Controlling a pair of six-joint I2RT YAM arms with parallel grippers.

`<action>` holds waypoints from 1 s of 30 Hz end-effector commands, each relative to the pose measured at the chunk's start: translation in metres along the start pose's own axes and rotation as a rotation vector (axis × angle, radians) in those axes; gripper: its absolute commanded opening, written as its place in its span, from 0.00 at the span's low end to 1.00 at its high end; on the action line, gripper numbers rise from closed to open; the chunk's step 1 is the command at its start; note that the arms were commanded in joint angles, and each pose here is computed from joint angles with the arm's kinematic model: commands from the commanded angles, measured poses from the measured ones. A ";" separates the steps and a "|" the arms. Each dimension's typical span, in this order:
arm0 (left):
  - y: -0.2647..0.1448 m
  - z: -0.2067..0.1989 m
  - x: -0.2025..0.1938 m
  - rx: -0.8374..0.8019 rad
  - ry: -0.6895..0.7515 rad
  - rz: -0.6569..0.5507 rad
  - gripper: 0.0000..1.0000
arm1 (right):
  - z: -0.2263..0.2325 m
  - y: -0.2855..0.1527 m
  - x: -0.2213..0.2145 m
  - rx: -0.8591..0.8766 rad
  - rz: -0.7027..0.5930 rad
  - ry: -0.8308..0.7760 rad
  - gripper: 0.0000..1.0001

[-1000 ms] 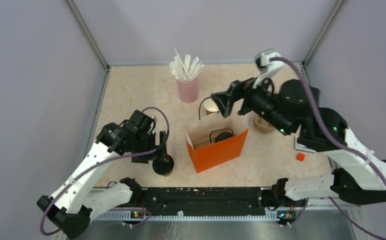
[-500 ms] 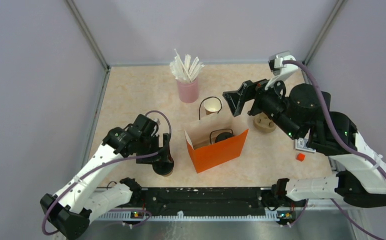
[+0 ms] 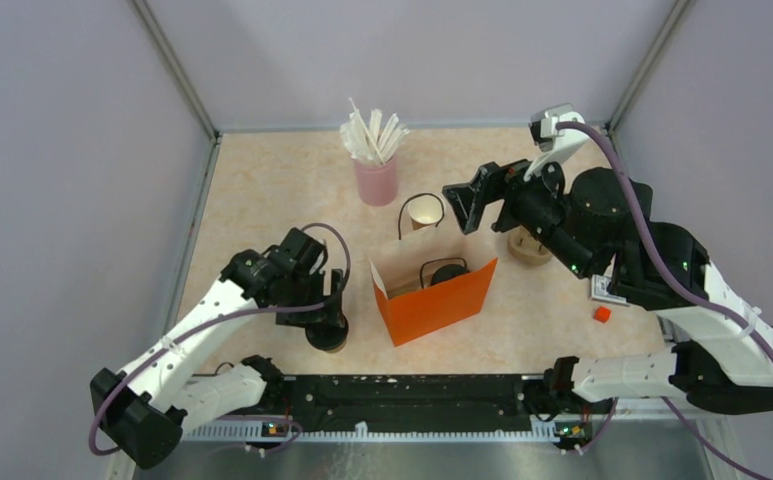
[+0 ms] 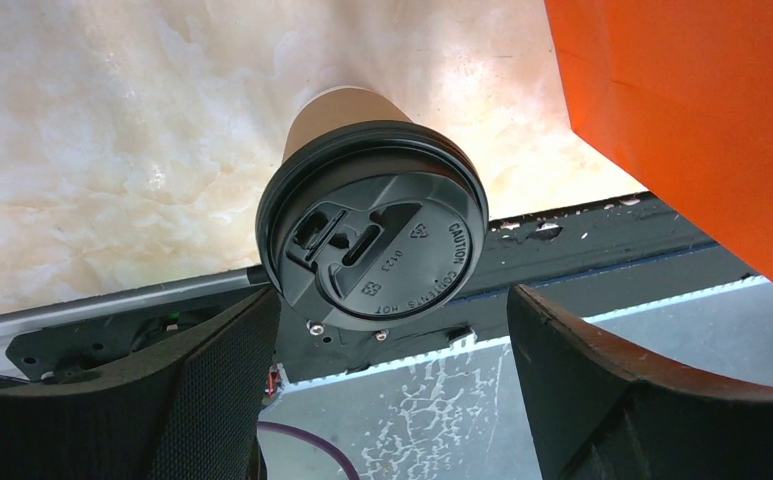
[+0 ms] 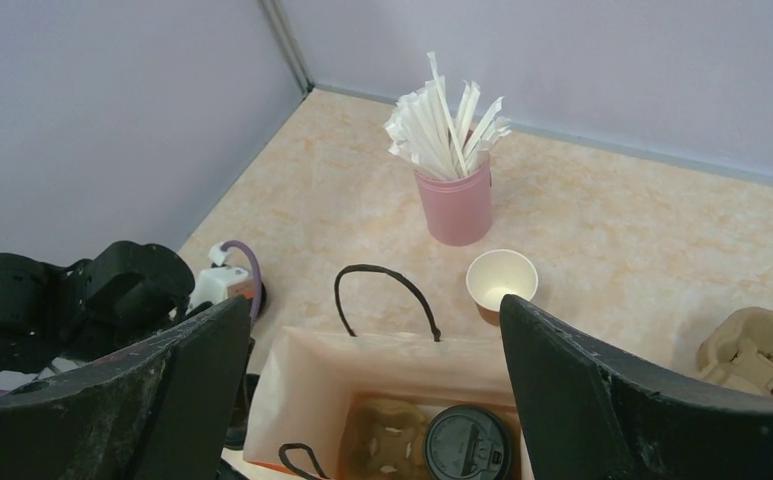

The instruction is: Pack the takeout coffee

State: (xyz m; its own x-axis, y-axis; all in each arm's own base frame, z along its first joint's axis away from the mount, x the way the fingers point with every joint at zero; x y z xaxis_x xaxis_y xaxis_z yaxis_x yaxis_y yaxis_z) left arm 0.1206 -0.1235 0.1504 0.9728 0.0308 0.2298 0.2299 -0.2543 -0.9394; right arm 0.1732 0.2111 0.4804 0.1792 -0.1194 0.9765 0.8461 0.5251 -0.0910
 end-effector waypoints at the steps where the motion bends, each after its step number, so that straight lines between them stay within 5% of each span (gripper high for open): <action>1: 0.005 -0.007 0.006 -0.003 0.016 -0.042 0.87 | -0.005 -0.004 0.004 -0.012 -0.019 0.004 0.92; 13: 0.016 -0.005 -0.003 0.113 0.072 -0.030 0.88 | -0.007 -0.007 0.000 -0.011 -0.016 0.018 0.92; 21: -0.023 -0.029 0.017 0.048 0.073 -0.119 0.89 | -0.008 -0.008 0.001 -0.012 -0.017 0.026 0.92; 30: -0.011 0.007 -0.011 0.167 0.015 -0.068 0.93 | -0.005 -0.007 0.000 -0.004 -0.017 0.031 0.92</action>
State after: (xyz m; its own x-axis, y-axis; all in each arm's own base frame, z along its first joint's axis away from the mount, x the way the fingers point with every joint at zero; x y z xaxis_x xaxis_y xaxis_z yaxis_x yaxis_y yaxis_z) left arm 0.1216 -0.1330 0.1694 0.9447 0.0028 0.3280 0.3240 -0.1642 -0.9317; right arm 0.1713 0.2061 0.4768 0.1844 -0.1272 0.9746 0.8479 0.5220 -0.0923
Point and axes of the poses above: each gripper's point midway between its finger pads, its own y axis out along the fingers, its own z axis along the line the jaws close on, x = y × z, the point moved 2 cm from there along -y, back along the fingers, and after that the axes turned 1 degree about -y, right-handed, at the moved point
